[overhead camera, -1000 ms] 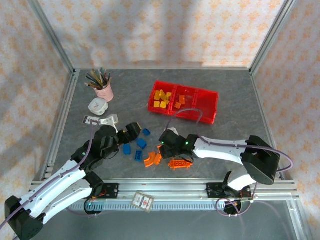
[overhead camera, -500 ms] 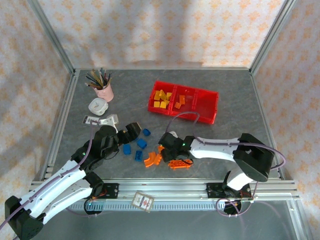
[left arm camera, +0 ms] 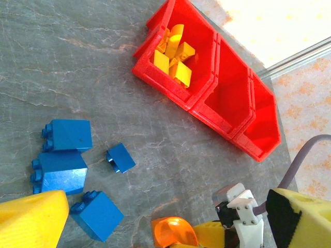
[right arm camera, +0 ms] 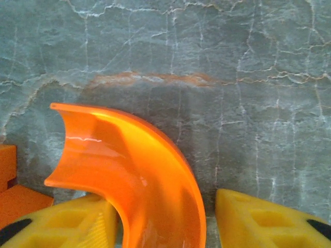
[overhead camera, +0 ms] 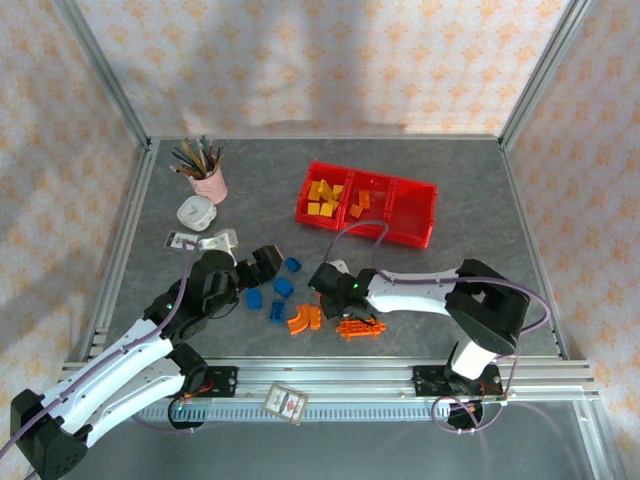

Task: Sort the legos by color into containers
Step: Pick up the lego from the bottom-center of the table, then place the lego in the container.

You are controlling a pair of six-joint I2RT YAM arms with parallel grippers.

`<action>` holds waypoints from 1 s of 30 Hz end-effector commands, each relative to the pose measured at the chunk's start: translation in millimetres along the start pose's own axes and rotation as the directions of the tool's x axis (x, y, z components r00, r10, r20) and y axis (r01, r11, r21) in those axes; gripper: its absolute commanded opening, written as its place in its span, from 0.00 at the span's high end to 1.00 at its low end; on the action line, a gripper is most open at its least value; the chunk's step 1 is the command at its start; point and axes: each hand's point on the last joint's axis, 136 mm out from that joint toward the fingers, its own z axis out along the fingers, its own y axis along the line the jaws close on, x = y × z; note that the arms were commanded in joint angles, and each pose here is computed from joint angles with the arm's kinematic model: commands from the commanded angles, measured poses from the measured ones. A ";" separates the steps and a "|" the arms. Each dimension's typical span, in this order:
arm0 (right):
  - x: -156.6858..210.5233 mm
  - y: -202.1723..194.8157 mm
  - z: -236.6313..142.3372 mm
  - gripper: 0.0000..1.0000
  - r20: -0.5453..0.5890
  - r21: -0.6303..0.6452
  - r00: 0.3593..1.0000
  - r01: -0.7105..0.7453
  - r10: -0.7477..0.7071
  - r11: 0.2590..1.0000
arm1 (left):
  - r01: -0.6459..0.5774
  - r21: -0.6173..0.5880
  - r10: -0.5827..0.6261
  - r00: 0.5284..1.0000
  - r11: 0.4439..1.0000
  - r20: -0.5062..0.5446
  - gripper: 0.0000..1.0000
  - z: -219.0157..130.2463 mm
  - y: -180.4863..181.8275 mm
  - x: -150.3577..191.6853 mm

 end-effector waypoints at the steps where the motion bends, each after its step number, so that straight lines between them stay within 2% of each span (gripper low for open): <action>1: -5.1 -4.0 0.4 0.54 0.022 0.042 1.000 -0.012 0.011 0.999 | -0.017 -0.020 0.018 1.000 1.000 0.022 0.01 -2.4 1.3 -7.2; 7: -12.4 -10.2 -7.0 0.62 0.050 0.048 0.998 -0.047 0.045 0.998 | -0.021 -0.010 0.022 1.000 1.000 0.023 0.01 -1.2 -3.2 -9.0; 16: -54.1 -25.3 -47.8 0.64 0.158 -0.028 0.975 -0.152 0.154 0.988 | -0.044 0.011 0.044 0.999 0.999 0.018 0.01 3.4 -17.0 -14.8; 24: -138.1 -98.8 -76.9 0.63 0.319 0.026 0.893 -0.343 0.317 0.939 | -0.071 0.053 0.071 0.997 0.996 0.011 0.01 17.4 -39.2 -21.3; 30: -192.8 -150.1 -66.7 0.63 0.382 0.065 0.835 -0.451 0.396 0.890 | -0.105 0.065 0.105 0.994 0.992 0.002 0.01 33.1 -55.2 -26.9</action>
